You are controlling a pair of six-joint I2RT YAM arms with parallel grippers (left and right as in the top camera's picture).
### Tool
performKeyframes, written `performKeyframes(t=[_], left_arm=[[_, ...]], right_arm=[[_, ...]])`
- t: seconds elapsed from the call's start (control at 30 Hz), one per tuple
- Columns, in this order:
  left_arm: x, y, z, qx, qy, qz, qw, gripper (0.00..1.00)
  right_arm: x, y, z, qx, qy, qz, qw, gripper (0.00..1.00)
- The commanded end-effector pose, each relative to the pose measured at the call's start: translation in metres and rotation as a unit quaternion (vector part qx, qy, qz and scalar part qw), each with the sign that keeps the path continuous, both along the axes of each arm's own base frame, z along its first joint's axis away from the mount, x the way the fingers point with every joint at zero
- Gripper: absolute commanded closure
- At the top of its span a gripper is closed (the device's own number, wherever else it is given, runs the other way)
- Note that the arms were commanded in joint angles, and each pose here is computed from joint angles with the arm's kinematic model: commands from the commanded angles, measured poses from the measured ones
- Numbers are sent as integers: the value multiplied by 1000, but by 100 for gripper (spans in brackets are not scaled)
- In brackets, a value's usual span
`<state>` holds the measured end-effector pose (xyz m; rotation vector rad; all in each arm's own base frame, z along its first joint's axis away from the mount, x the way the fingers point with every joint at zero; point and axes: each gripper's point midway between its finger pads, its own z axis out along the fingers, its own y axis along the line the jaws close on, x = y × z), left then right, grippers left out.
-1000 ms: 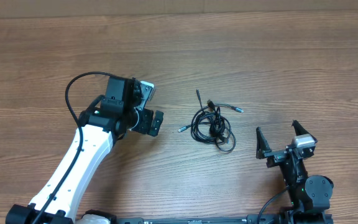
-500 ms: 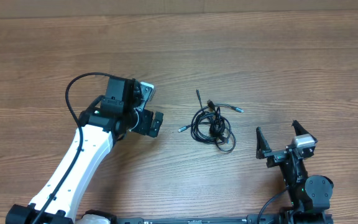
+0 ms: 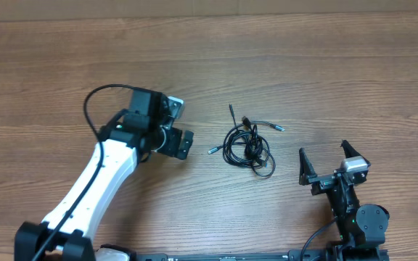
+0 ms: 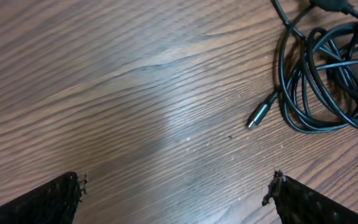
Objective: Untangle cables
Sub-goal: 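Lower the left gripper onto the cable bundle and grasp it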
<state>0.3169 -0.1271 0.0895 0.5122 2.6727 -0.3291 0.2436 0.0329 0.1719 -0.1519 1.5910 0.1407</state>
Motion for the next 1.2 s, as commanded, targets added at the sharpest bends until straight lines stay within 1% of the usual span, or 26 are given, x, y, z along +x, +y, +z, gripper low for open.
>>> performKeyframes(t=[0.0, 0.2, 0.37, 0.5, 0.6, 0.63, 0.8, 0.9, 1.0, 1.17], left_arm=[[11, -28, -1, -15, -4, -21, 1000, 0], [26, -75, -9, -26, 5, -52, 998, 0], [42, -109, -15, -42, 12, -53, 998, 0], [48, -127, -19, -50, 23, -46, 997, 0], [43, -133, -26, -51, 37, -38, 997, 1], [39, -135, -28, -48, 44, -41, 997, 4], [18, -140, -36, -25, 70, -58, 996, 7], [7, -138, -40, -8, 85, -54, 995, 14], [4, -136, -42, -6, 96, -37, 995, 19], [7, -133, -42, -6, 98, -13, 995, 19]], right_arm=[[0, 1, 1, 2, -5, 1, 1000, 0], [0, 1, 1, 2, -4, 1, 1000, 0], [0, 1, 1, 2, -4, 1, 1000, 0], [0, 1, 1, 2, -5, 1, 1000, 0], [0, 1, 1, 2, -4, 1, 1000, 0], [0, 1, 1, 2, -4, 1, 1000, 0], [0, 1, 1, 2, -4, 1, 1000, 0], [0, 1, 1, 2, -5, 1, 1000, 0], [0, 1, 1, 2, -4, 1, 1000, 0], [0, 1, 1, 2, -4, 1, 1000, 0]])
